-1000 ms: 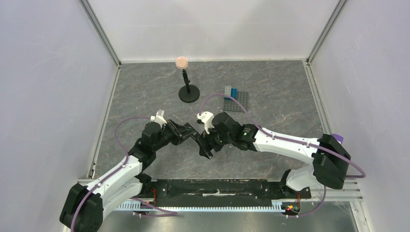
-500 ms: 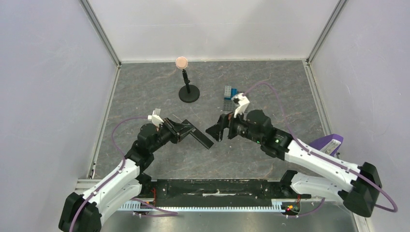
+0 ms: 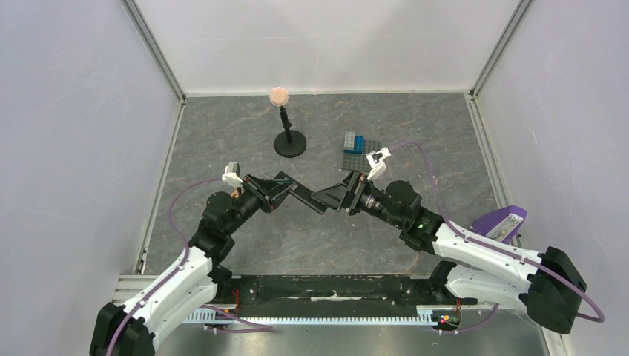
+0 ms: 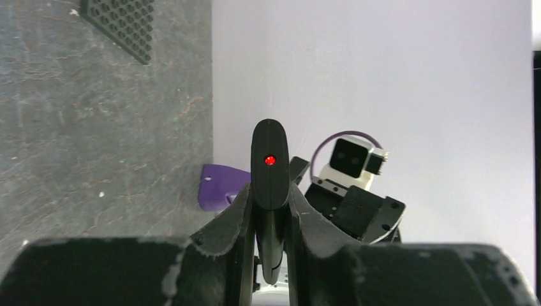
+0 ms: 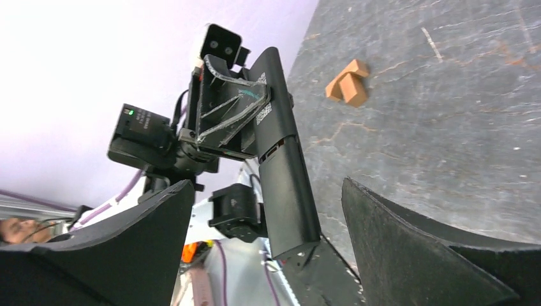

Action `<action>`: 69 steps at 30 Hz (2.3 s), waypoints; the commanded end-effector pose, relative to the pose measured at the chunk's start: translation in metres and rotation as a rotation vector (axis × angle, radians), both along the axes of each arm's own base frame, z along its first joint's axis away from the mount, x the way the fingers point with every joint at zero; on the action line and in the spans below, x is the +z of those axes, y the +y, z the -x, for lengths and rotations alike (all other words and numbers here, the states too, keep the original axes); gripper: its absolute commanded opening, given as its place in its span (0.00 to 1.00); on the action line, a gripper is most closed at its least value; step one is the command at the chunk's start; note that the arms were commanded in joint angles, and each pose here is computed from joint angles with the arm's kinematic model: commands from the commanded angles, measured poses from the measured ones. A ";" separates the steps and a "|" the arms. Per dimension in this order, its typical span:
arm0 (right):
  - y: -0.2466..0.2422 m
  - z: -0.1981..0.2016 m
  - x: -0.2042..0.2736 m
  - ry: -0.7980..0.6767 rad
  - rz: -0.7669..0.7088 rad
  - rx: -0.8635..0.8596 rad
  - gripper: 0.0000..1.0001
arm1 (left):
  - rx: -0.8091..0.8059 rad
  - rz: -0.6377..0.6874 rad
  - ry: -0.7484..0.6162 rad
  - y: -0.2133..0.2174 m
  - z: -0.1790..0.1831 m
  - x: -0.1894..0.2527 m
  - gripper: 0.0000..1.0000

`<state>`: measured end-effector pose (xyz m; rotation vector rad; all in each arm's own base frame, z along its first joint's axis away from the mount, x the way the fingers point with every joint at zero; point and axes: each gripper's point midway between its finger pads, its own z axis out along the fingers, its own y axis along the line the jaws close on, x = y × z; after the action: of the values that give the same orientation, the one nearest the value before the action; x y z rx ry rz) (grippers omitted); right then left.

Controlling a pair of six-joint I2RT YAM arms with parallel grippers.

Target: Load the batteries into the remote control

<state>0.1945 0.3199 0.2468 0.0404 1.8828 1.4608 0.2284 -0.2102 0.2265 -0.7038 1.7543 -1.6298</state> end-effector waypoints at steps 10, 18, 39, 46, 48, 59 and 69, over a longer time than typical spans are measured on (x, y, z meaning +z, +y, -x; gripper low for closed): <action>0.010 0.004 0.015 0.077 -0.170 0.032 0.72 | -0.004 0.196 -0.110 0.000 -0.001 0.064 0.02; 0.020 -0.001 0.013 0.076 -0.190 0.042 0.57 | -0.009 0.222 -0.118 0.002 0.003 0.072 0.02; 0.045 -0.006 0.011 0.103 -0.232 0.068 0.30 | -0.033 0.305 -0.100 0.003 0.009 0.078 0.02; 0.049 -0.009 0.010 0.111 -0.243 0.065 0.25 | -0.043 0.316 -0.098 0.003 0.011 0.079 0.02; 0.049 -0.010 0.012 0.108 -0.254 0.060 0.24 | -0.049 0.321 -0.097 0.003 0.012 0.080 0.02; 0.057 -0.016 0.023 0.109 -0.304 0.058 0.24 | -0.074 0.309 -0.067 -0.001 0.014 0.075 0.02; 0.061 -0.019 0.016 0.137 -0.297 0.054 0.24 | -0.090 0.290 -0.063 -0.004 0.016 0.070 0.02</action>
<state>0.2059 0.3728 0.2565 0.2307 1.7865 1.8219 0.2405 -0.1995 0.2606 -0.8202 1.5658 -1.7536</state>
